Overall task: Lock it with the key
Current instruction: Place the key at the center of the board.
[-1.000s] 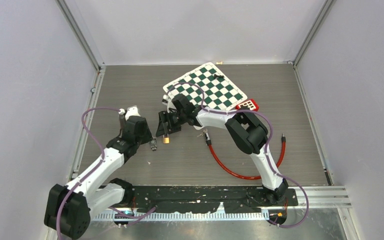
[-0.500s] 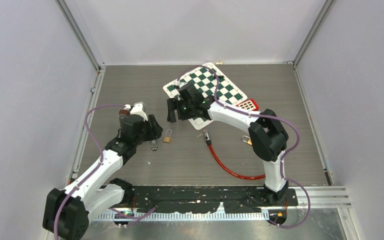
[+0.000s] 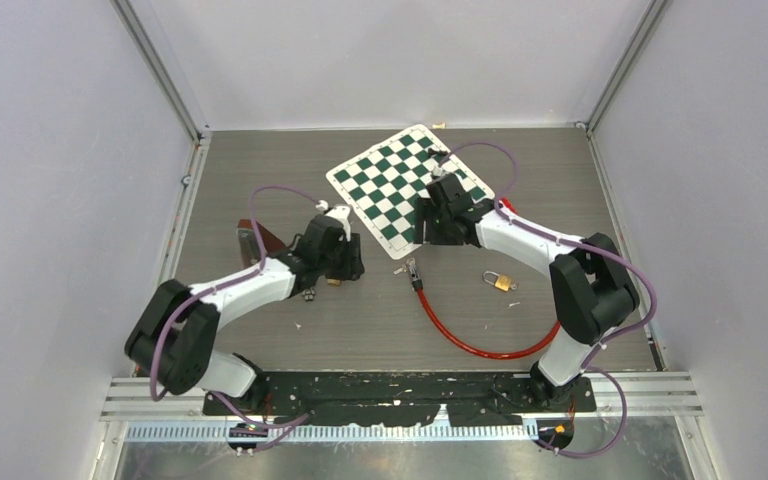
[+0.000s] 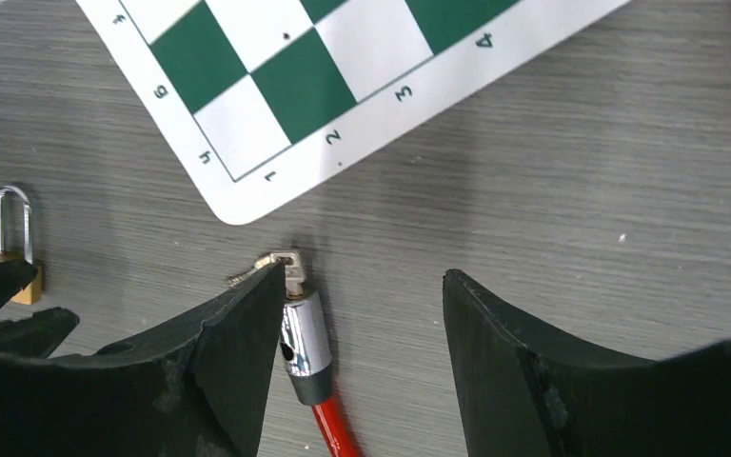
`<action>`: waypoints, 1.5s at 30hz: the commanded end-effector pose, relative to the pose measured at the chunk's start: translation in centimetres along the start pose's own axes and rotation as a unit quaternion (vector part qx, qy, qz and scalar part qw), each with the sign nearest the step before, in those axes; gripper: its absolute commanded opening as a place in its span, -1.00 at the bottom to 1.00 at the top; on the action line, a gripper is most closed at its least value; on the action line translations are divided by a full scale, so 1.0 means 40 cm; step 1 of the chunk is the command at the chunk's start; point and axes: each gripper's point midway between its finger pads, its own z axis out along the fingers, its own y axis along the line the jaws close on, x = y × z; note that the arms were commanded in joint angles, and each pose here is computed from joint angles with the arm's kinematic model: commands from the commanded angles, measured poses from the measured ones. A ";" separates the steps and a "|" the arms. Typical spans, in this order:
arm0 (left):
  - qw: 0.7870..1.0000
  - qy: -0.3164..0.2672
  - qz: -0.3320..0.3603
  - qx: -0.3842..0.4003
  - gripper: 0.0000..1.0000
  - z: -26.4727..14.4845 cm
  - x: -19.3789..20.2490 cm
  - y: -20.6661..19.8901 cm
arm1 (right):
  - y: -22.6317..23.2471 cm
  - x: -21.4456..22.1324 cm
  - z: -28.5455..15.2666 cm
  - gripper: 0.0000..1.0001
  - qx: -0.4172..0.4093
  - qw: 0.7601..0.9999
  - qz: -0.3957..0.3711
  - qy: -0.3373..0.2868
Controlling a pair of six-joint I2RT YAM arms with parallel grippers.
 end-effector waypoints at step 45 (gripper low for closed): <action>0.994 -0.077 -0.056 0.057 0.13 -0.116 -0.128 0.006 | -0.446 0.156 -0.083 0.50 0.148 0.971 0.187 0.029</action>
